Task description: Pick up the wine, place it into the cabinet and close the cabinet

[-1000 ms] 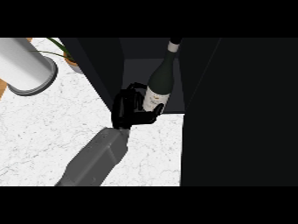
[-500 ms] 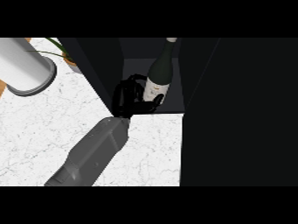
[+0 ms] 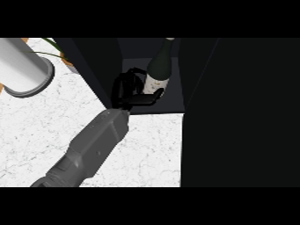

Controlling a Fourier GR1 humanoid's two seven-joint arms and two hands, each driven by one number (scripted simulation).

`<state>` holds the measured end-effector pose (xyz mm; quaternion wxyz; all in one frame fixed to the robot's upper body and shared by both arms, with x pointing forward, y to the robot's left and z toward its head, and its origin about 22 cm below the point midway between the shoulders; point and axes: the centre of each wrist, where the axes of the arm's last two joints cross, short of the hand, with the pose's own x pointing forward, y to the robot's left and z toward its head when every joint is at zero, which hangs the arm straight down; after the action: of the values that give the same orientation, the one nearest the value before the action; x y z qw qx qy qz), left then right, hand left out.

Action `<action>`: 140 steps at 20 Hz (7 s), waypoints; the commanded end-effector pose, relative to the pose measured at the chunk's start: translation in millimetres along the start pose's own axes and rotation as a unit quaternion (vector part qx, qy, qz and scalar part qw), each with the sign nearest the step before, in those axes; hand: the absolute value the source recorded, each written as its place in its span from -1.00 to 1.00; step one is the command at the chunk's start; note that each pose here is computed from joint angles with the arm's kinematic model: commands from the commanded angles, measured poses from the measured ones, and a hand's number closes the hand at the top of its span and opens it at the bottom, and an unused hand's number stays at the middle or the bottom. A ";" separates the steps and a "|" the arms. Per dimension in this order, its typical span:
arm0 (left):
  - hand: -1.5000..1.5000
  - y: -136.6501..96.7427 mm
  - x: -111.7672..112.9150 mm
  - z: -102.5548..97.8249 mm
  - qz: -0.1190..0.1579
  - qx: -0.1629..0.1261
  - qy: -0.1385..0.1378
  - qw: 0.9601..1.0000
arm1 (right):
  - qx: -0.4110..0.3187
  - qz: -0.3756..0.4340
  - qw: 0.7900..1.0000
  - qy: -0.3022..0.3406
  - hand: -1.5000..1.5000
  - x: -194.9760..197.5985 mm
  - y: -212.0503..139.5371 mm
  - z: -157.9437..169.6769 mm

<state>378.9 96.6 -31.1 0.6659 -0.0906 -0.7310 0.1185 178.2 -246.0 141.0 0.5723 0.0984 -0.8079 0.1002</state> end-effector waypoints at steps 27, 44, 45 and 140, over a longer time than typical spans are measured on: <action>-1.00 33.3 -6.2 -3.1 -0.011 0.029 -0.106 0.994 | -0.011 0.006 1.000 -0.002 -1.00 12.8 3.6 0.6; -1.00 -0.5 13.9 46.8 -0.003 -0.101 -0.080 0.992 | -0.003 0.008 1.000 0.013 -1.00 17.0 12.9 0.7; -1.00 8.9 15.4 57.2 0.000 -0.114 -0.064 0.991 | -0.016 0.023 1.000 0.014 -1.00 12.5 -0.3 10.5; -1.00 170.5 209.2 209.8 -0.003 -0.069 -0.095 0.993 | 0.123 0.159 0.979 0.016 1.00 -7.2 90.4 -260.9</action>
<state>135.3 313.4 105.6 0.5834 -0.1252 -0.7992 0.0727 349.2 -28.8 204.4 0.4991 0.1292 -0.7794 0.3561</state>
